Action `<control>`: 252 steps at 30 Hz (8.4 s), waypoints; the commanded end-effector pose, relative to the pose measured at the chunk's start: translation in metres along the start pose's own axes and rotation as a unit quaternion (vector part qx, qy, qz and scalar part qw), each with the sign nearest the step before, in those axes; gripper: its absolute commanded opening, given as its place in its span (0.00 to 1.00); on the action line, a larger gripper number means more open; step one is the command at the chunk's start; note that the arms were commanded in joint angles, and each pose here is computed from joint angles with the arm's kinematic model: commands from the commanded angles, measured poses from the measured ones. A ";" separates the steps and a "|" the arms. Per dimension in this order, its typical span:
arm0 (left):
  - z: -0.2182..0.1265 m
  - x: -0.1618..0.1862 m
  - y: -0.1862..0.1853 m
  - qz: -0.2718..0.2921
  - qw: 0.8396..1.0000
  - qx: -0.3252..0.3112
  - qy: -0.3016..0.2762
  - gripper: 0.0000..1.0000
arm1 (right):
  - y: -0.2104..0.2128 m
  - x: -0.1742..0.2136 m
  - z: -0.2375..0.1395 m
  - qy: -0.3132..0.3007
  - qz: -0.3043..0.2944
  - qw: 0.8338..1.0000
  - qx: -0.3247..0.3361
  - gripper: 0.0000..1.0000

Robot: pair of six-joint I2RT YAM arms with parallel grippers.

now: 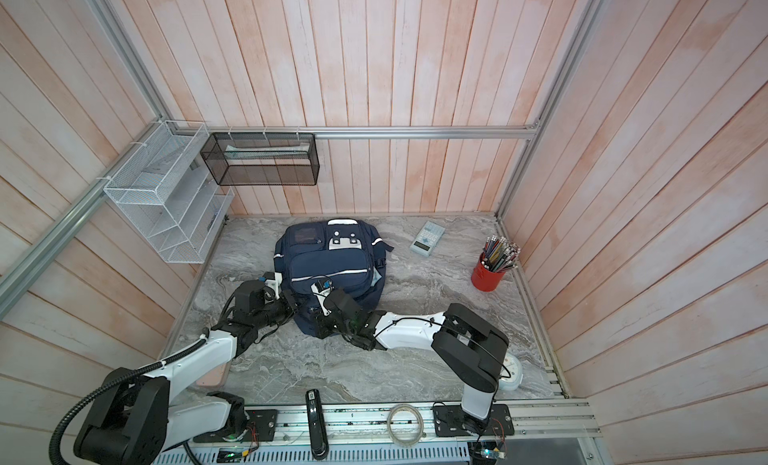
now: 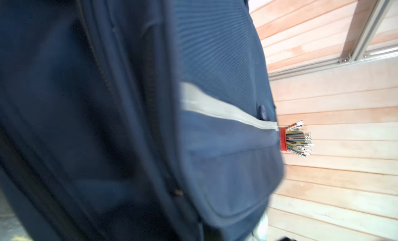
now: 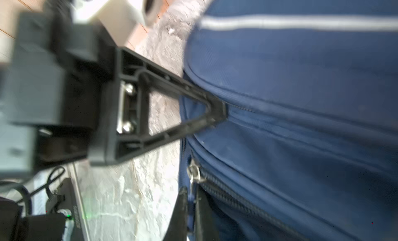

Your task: Pack the student bag

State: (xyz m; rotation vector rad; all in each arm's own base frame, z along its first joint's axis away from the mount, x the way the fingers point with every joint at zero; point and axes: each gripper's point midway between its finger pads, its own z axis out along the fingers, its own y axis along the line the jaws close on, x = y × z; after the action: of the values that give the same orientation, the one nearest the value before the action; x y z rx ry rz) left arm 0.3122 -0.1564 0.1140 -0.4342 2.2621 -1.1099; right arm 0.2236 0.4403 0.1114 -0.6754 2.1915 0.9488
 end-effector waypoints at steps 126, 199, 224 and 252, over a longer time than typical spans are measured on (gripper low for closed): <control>-0.017 0.015 -0.066 0.033 0.993 0.100 0.048 0.00 | -0.124 -0.054 -0.080 -0.081 0.086 0.993 -0.001 0.15; -0.036 0.009 -0.059 0.028 0.996 0.086 0.022 0.00 | -0.221 0.007 -0.103 -0.040 0.093 0.965 0.241 0.00; -0.029 0.028 -0.083 0.102 0.993 0.042 0.037 0.72 | -0.161 -0.097 -0.105 -0.114 -0.029 0.987 0.112 0.51; -0.057 -0.133 0.008 0.088 0.977 -0.126 -0.148 0.85 | -0.107 -0.073 -0.087 -0.022 -0.101 0.991 0.084 0.93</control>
State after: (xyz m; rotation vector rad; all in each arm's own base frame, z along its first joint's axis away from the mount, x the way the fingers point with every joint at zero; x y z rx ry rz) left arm 0.3795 -0.0637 0.1605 -0.4891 2.1752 -0.7505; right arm 0.2797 0.3534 0.1500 -0.8263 2.1676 0.9895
